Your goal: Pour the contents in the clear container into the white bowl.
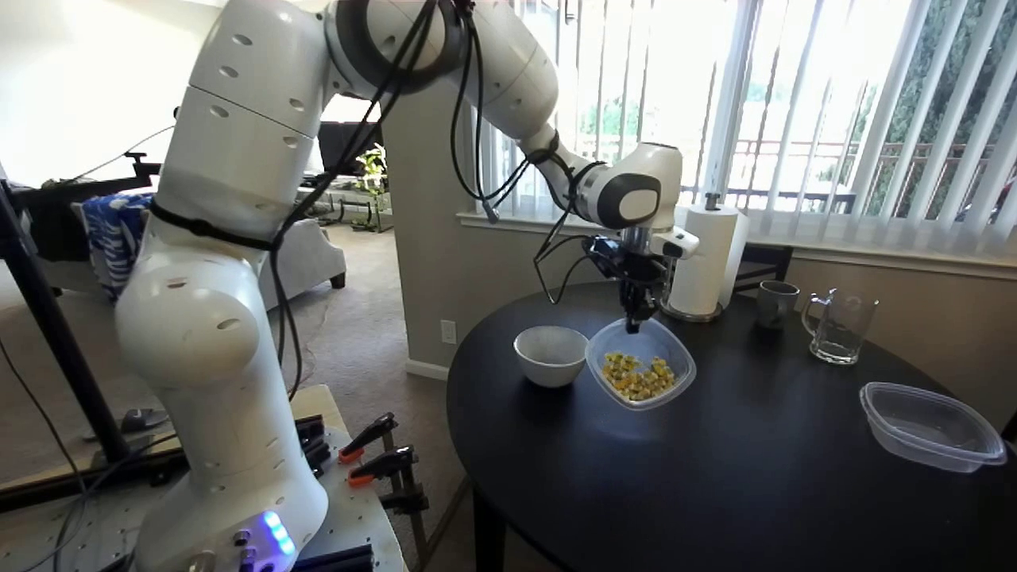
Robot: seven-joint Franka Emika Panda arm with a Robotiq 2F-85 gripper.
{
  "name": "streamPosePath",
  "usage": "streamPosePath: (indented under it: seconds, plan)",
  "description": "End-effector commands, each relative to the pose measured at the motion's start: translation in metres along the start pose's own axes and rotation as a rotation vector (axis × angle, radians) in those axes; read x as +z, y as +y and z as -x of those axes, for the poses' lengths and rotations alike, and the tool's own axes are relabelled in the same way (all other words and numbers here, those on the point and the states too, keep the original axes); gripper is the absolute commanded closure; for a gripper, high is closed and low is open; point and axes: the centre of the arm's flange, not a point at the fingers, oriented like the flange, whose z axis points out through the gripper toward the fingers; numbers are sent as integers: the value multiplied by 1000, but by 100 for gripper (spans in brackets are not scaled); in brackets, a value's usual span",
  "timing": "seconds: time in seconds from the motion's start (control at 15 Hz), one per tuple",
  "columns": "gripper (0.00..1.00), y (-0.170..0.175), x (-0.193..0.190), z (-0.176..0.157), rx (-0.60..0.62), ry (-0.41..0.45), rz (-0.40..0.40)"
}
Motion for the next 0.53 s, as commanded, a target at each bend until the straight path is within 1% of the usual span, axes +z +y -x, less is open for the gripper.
streamPosePath:
  seconds: [0.0, 0.13, 0.27, 0.33, 0.47]
  plan:
    - [95, -15, -46, 39, 73, 136, 25]
    - [95, -27, -61, 50, 77, 157, 45]
    - [95, -38, -71, 61, 69, 157, 65]
    - [95, -43, -73, 66, 56, 154, 69]
    - [95, -53, -78, 79, -5, 112, 47]
